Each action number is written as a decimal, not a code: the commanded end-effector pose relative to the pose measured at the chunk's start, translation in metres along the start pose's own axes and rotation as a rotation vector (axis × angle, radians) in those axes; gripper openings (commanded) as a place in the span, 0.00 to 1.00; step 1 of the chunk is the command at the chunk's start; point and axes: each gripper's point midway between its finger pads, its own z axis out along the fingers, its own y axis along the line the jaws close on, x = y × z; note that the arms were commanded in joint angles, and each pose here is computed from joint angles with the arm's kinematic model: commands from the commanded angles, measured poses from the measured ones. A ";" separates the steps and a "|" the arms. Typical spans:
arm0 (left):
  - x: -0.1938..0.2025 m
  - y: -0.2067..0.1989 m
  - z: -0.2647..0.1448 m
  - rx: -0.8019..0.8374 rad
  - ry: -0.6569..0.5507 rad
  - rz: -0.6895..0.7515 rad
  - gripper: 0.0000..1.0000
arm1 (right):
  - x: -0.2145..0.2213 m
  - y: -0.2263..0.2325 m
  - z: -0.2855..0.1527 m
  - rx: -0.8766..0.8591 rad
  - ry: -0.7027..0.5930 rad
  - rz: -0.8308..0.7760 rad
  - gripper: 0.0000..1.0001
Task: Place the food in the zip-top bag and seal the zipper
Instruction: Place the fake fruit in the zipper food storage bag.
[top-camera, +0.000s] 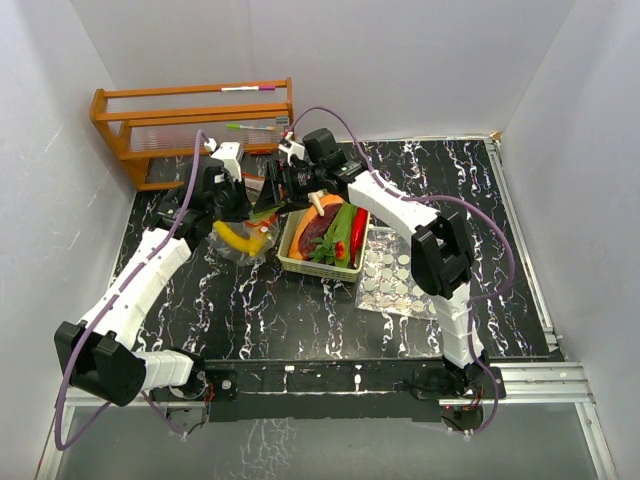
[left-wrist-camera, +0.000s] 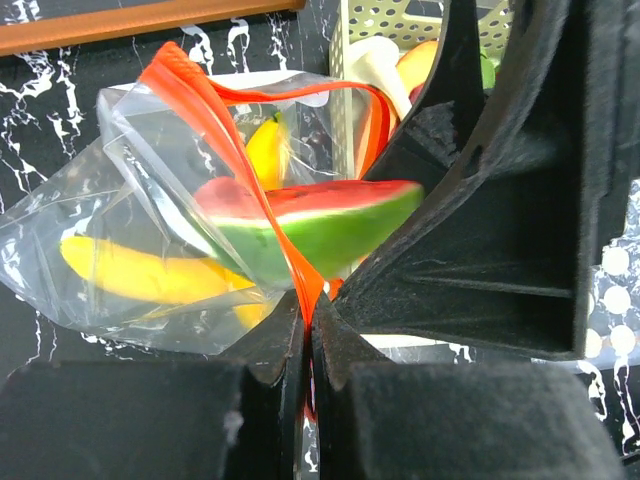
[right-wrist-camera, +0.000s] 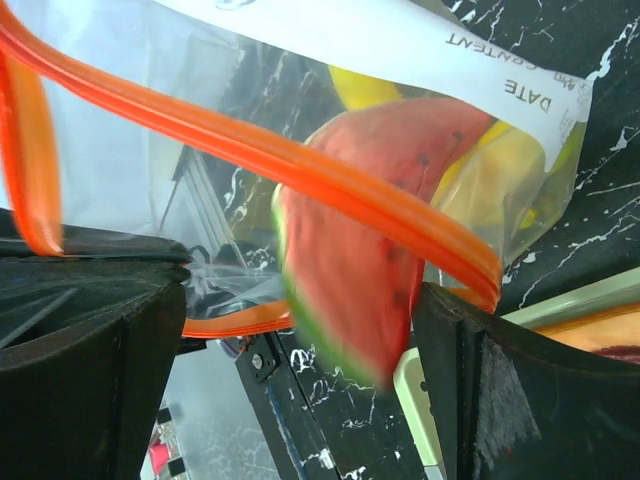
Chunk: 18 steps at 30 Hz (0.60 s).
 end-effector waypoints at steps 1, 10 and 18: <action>0.002 -0.007 0.003 0.036 -0.006 -0.013 0.00 | -0.034 0.058 -0.029 -0.112 -0.118 -0.107 0.99; 0.002 -0.003 0.005 0.011 -0.003 -0.010 0.00 | -0.046 0.064 -0.057 -0.059 -0.205 -0.160 0.98; -0.023 0.005 -0.011 -0.047 -0.045 0.037 0.00 | -0.032 -0.007 -0.086 0.341 -0.231 -0.168 0.98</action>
